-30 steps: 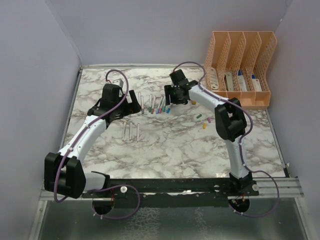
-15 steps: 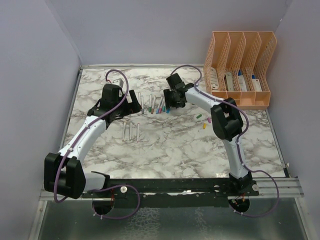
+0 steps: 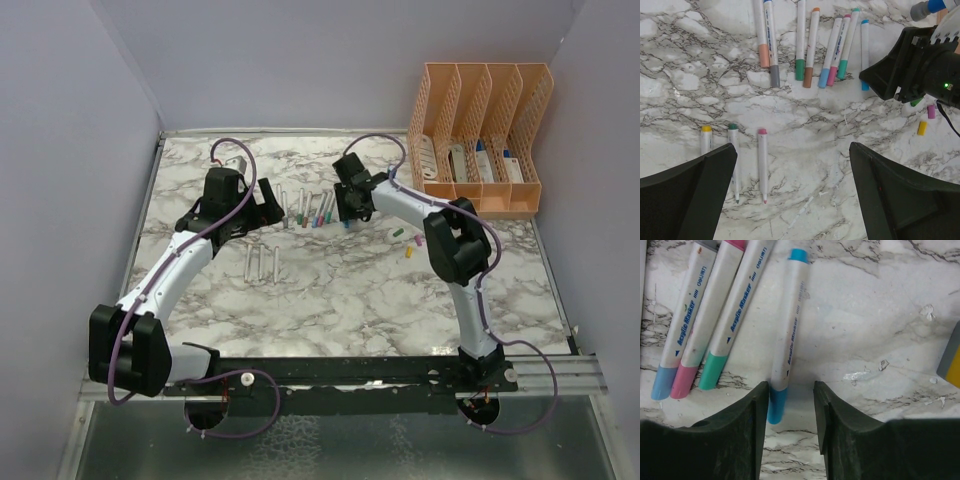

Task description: Open the pen caps

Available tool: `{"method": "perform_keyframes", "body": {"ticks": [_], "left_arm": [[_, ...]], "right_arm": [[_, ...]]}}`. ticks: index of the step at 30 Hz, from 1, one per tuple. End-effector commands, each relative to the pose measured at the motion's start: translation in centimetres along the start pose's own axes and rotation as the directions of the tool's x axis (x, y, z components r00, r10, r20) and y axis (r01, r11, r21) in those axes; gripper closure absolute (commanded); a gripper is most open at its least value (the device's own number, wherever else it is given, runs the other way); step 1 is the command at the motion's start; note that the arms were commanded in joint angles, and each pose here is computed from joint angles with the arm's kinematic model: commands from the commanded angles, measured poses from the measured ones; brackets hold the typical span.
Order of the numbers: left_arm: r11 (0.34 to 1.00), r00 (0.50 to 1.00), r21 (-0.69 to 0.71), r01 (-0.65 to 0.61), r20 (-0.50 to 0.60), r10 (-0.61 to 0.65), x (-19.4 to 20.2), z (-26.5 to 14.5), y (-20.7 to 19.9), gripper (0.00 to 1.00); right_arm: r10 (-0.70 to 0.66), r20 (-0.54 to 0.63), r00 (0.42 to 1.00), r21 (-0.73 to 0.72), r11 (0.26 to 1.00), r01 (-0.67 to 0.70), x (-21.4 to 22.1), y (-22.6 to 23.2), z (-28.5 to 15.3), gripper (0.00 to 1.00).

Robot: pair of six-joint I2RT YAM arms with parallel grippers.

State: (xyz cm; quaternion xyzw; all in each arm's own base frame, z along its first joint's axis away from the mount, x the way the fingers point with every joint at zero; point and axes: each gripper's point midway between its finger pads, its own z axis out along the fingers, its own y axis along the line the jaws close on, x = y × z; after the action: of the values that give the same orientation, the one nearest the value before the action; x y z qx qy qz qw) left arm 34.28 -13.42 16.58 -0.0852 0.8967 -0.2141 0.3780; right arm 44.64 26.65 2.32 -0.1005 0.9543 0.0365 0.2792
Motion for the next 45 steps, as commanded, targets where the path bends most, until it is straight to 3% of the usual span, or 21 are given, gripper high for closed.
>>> {"method": "perform_keyframes", "body": {"ticks": [1,5,9,15,22,28,33,40,45], "left_arm": [[0.999,1.000,0.049,0.015,0.005,-0.015,-0.4,0.5,-1.2,0.01],[0.996,0.999,0.078,0.033,-0.006,-0.032,-0.3,0.9,-1.8,0.01],[0.995,0.999,0.091,0.045,-0.011,-0.044,-0.3,1.0,-2.1,0.01],[0.990,0.999,0.129,0.048,-0.010,-0.047,-0.3,0.8,-2.8,0.01],[0.956,0.992,0.263,0.129,-0.031,-0.126,0.1,1.5,-5.0,0.01],[0.833,0.962,0.484,0.267,-0.090,-0.256,0.4,2.8,-8.6,0.01],[0.824,0.964,0.500,0.266,-0.139,-0.227,1.2,5.0,-10.9,0.03],[0.820,0.955,0.495,0.288,-0.207,-0.210,3.3,7.6,-14.0,0.10],[0.820,0.948,0.483,0.307,-0.236,-0.215,4.5,9.1,-14.8,0.14]], "right_arm": [[-0.043,-0.116,0.992,0.074,0.996,0.051,4.7,-2.2,0.6,0.63],[-0.038,-0.127,0.991,0.039,0.998,0.044,5.1,-1.7,0.7,0.75],[-0.014,-0.127,0.992,0.001,1.000,0.014,5.2,-1.1,0.9,0.79],[0.042,-0.126,0.991,-0.047,0.998,-0.048,5.3,-0.9,1.2,0.98],[0.064,0.000,0.998,-0.028,0.998,-0.064,3.1,-2.1,-1.0,0.99],[-0.025,0.146,0.989,-0.074,0.997,0.037,0.7,-2.3,-5.1,0.99],[-0.062,0.223,0.973,-0.197,0.975,0.107,0.9,-0.9,-8.0,0.99],[-0.047,0.304,0.951,-0.435,0.882,0.182,1.2,2.9,-12.0,0.99],[-0.041,0.335,0.941,-0.516,0.828,0.219,1.1,4.4,-14.2,0.99]]}}
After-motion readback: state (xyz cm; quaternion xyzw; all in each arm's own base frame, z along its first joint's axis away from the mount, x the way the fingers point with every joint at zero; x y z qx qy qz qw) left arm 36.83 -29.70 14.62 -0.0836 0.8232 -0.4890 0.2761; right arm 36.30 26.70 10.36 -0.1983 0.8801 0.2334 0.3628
